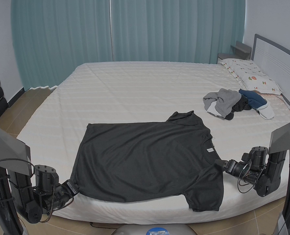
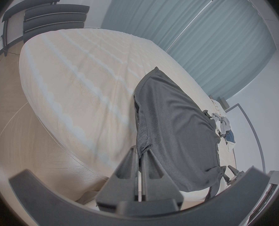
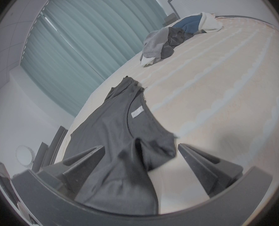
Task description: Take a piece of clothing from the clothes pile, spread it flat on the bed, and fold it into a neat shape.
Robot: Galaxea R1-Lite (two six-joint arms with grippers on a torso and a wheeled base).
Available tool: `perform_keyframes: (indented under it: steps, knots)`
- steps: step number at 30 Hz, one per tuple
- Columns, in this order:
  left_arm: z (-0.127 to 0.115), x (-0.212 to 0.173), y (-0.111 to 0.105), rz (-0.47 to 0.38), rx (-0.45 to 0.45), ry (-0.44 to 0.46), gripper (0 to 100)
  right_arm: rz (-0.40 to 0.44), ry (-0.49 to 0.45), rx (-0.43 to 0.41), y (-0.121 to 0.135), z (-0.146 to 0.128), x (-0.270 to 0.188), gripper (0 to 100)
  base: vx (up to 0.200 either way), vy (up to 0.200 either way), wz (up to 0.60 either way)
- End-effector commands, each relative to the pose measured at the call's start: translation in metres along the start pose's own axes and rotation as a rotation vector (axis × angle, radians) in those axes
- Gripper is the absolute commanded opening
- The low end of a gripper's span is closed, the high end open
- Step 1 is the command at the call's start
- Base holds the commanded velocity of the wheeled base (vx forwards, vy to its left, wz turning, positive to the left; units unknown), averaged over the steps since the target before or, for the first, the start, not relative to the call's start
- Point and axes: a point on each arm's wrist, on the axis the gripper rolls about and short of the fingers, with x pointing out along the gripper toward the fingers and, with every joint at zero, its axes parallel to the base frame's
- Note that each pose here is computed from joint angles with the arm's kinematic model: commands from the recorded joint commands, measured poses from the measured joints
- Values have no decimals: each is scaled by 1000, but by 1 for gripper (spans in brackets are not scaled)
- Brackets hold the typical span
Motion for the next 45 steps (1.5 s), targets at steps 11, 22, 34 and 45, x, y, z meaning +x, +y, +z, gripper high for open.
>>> perform_keyframes:
  steps: [11, 22, 34, 45]
  knots:
    - [-2, -3, 2, 10, 0, 8, 0, 71, 205, -114, 9, -37, -37, 100, 0, 0, 0]
    - [-2, -2, 2, 11, 0, 9, 0, 78, 230, -122, 10, -44, -27, 100, 0, 0, 0]
    - [-1, -3, 2, 11, 1, 7, 0, 9, 217, -98, -1, -38, -52, 0, 0, 0, 0]
    - [3, -8, -1, -6, 14, -15, 0, -22, 236, -115, 5, -33, -75, 0, 0, 0, 0]
